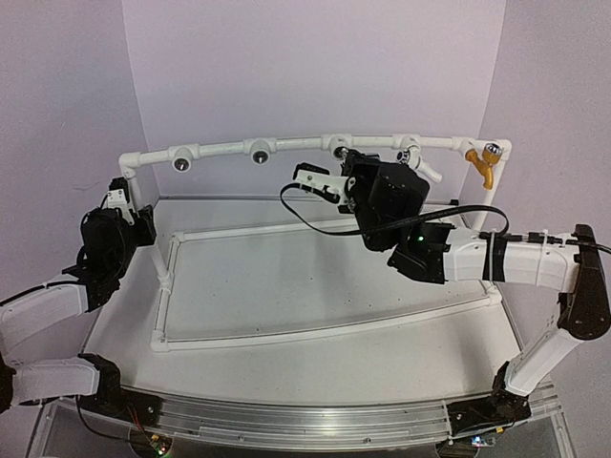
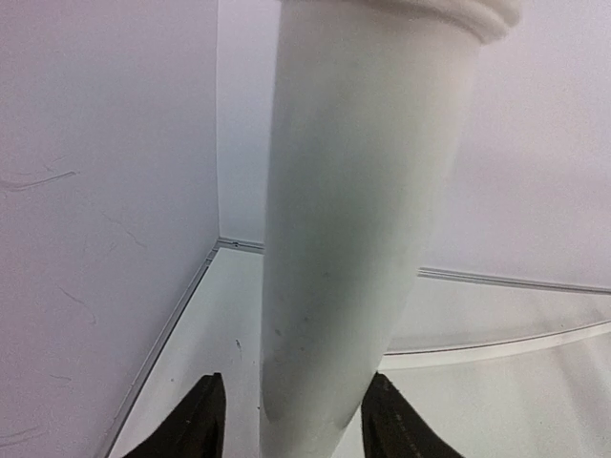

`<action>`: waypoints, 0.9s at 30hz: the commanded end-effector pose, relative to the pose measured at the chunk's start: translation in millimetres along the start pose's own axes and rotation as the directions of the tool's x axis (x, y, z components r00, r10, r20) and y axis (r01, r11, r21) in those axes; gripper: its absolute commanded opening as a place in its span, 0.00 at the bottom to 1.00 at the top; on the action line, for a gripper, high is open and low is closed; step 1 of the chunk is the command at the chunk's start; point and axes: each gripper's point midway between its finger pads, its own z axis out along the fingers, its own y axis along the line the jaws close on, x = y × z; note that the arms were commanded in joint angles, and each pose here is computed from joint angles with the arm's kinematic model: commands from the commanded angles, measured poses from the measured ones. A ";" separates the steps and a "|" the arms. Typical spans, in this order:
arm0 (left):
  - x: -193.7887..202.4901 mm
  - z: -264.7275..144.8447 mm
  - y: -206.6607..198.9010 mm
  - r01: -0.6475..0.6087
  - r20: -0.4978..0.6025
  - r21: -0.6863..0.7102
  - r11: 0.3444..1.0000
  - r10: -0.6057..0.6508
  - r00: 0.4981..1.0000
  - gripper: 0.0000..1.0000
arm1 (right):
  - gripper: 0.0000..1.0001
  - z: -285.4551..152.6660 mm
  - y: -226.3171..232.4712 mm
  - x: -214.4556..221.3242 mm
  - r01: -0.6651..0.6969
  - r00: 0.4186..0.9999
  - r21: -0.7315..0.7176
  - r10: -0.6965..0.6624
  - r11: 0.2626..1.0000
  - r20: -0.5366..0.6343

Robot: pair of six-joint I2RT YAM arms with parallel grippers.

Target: Install the water faucets

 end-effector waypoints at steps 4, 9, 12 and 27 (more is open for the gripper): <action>-7.9 -5.8 3.7 0.056 0.055 0.003 0.998 -0.056 0.997 0.33 | 0.00 6.0 -22.3 -0.7 -0.077 0.996 0.074 0.079 0.994 -0.029; -0.5 -9.5 5.5 0.084 0.046 0.005 0.996 -0.085 0.995 0.23 | 0.00 9.2 -15.1 -2.7 -0.069 0.997 0.069 0.072 0.995 -0.039; 0.7 -11.0 5.2 0.088 0.045 0.012 0.996 -0.089 0.995 0.15 | 0.00 10.5 -16.1 -4.7 -0.080 0.996 0.075 0.083 0.994 -0.040; -4.7 -17.8 -0.4 0.088 0.062 0.058 0.994 -0.091 0.994 0.04 | 0.00 10.8 -26.4 -20.0 -0.117 0.993 0.089 0.119 0.989 -0.014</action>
